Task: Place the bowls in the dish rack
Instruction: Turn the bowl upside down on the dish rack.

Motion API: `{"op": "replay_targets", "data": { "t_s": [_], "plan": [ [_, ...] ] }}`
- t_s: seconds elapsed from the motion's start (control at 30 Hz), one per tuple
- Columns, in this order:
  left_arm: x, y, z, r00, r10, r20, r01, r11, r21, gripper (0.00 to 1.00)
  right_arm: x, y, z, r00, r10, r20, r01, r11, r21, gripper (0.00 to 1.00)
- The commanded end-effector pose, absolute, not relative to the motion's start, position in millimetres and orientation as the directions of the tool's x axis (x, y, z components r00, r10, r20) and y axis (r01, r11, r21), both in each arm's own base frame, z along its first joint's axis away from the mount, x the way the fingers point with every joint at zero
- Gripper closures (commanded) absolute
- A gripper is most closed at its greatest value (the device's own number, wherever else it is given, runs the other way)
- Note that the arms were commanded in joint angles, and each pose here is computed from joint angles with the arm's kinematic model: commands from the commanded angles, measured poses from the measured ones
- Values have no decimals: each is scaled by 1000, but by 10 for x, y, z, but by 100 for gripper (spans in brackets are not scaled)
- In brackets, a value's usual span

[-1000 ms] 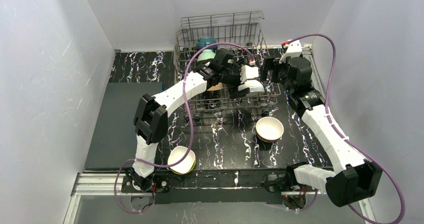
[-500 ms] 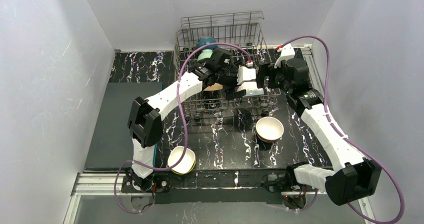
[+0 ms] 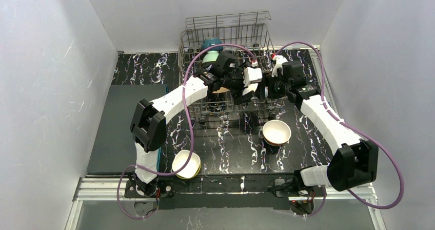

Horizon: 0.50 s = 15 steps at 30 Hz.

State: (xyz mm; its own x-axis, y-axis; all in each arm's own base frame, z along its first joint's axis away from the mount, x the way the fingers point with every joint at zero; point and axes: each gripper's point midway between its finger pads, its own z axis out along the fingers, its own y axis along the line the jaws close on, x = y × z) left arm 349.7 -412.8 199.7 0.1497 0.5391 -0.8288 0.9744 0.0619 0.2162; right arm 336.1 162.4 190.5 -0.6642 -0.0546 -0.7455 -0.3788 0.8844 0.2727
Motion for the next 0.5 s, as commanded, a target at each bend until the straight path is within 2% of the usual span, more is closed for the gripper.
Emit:
{"op": "replay_targets", "data": {
  "t_s": [0.0, 0.23, 0.47],
  "plan": [
    [3455, -4093, 2243, 118, 503, -856, 971, 124, 207, 5, 3424, 1744, 2022, -676, -34, -736, -394, 861, 322, 22],
    [3483, -4077, 2122, 77, 527, -846, 972, 148, 181, 8, 3582, 1696, 2007, -678, -43, -734, -371, 882, 290, 23],
    [3506, -4044, 2186, 38, 521, -853, 966, 199, 165, 7, 3500, 1621, 1625, -769, -84, -634, -326, 904, 275, 25]
  ]
}}
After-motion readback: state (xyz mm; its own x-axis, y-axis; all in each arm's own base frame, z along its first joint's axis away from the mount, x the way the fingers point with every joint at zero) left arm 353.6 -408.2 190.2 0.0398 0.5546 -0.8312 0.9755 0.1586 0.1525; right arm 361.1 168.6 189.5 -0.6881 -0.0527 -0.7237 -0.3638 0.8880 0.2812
